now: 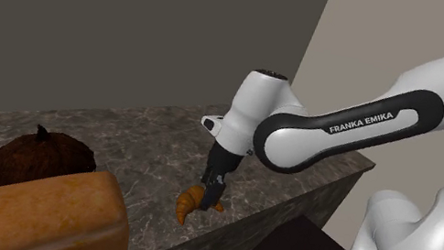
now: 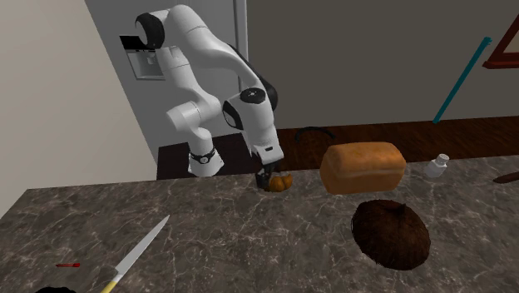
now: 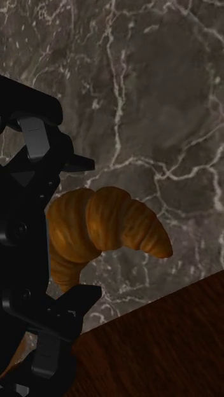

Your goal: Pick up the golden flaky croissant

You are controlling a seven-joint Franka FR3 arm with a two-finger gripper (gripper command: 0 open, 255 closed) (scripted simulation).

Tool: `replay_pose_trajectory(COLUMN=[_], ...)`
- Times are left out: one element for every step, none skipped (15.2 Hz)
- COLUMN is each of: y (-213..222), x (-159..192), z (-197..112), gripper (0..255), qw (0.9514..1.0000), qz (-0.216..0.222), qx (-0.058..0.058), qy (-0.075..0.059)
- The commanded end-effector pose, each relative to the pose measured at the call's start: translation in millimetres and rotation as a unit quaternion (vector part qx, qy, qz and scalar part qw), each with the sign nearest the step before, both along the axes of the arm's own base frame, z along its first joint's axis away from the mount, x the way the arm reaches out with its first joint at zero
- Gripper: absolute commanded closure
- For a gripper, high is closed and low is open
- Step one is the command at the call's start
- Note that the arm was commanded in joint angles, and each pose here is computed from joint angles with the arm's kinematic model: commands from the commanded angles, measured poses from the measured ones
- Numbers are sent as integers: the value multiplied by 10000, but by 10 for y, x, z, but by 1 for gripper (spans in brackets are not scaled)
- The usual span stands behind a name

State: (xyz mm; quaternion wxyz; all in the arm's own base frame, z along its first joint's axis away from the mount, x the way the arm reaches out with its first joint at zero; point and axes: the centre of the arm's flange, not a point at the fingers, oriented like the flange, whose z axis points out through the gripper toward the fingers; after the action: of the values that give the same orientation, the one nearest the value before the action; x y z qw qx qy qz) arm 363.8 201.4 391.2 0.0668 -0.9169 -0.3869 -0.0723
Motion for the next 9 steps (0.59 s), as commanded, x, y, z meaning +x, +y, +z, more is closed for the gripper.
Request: replay_pose_trajectory(y=[10,10,10,10,7,7,7,7,6], x=[5,5,5,5,6,7,6,7,6], z=[-113,-166,-196,-196,-200,-199,-200,-201,-202], gripper=[0,0,0,0,255,255,255,255,255], qw=[10000,10000,10000,10000,10000,10000,10000,10000,10000], qz=[5,5,5,5,5,5,5,5,5], qx=[3,3,3,3,3,3,3,2,3], qy=[-4,-4,-4,-4,-4,-4,-4,-4,-4])
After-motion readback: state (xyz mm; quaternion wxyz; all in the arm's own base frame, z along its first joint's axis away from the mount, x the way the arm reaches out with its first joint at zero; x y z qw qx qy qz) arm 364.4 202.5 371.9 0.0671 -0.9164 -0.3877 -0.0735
